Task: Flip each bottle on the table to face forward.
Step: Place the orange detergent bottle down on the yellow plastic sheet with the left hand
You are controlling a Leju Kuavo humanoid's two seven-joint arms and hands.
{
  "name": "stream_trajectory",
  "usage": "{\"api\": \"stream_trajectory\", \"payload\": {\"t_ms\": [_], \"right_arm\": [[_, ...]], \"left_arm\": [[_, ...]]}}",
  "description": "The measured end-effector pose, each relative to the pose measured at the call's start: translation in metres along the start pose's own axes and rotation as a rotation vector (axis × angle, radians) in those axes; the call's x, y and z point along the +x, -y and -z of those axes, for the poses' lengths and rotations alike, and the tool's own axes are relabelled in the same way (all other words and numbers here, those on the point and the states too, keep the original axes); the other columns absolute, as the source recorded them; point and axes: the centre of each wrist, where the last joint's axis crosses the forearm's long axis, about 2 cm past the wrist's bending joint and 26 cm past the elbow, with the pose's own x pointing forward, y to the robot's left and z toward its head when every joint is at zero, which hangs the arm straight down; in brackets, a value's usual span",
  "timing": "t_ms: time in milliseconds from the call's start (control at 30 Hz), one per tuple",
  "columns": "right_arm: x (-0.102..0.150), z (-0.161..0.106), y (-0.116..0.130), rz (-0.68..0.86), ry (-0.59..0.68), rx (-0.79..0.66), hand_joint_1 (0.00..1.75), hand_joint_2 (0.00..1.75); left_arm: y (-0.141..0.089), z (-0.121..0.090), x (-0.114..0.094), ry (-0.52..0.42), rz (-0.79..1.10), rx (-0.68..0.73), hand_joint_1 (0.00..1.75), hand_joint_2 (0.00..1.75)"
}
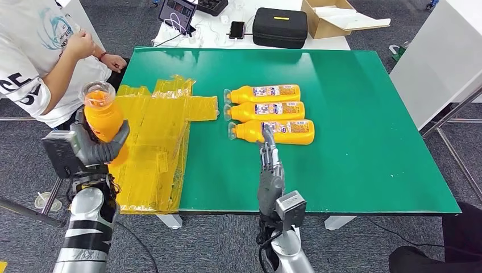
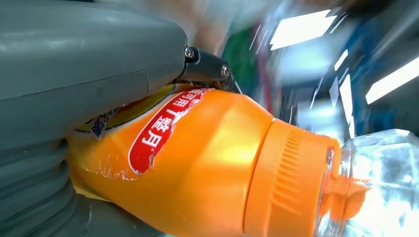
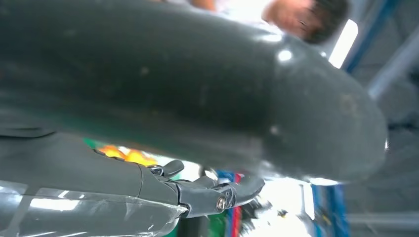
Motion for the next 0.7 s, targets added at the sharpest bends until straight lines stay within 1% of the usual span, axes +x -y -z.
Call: {"api": "stream_trajectory", "payload": {"t_ms": [100, 167, 200, 433, 567, 700], "right_arm": [[0.015, 0.011, -0.002, 0.004, 0.072, -0.032, 0.0, 0.0], [0.021, 0.017, -0.005, 0.005, 0.105, -0.032, 0.0, 0.0], [0.024, 0.018, -0.007, 0.007, 0.118, -0.03, 0.0, 0.0], [0.034, 0.024, -0.012, 0.02, 0.161, -0.02, 0.0, 0.0], [0.035, 0.025, -0.014, 0.029, 0.17, 0.002, 0.0, 0.0], [0.035, 0.024, -0.014, 0.044, 0.168, 0.02, 0.0, 0.0]], "left_arm": [[0.0, 0.013, -0.006, 0.075, 0.357, -0.076, 1.75, 1.75], [0.004, 0.017, -0.012, 0.096, 0.507, -0.154, 1.75, 1.75], [0.006, 0.017, -0.016, 0.098, 0.55, -0.189, 1.75, 1.75], [0.01, 0.015, -0.031, 0.061, 0.649, -0.321, 1.75, 1.75], [0.01, 0.016, -0.041, 0.042, 0.812, -0.513, 1.75, 1.75], [0.002, 0.008, -0.055, -0.027, 0.863, -0.675, 1.75, 1.75]]}}
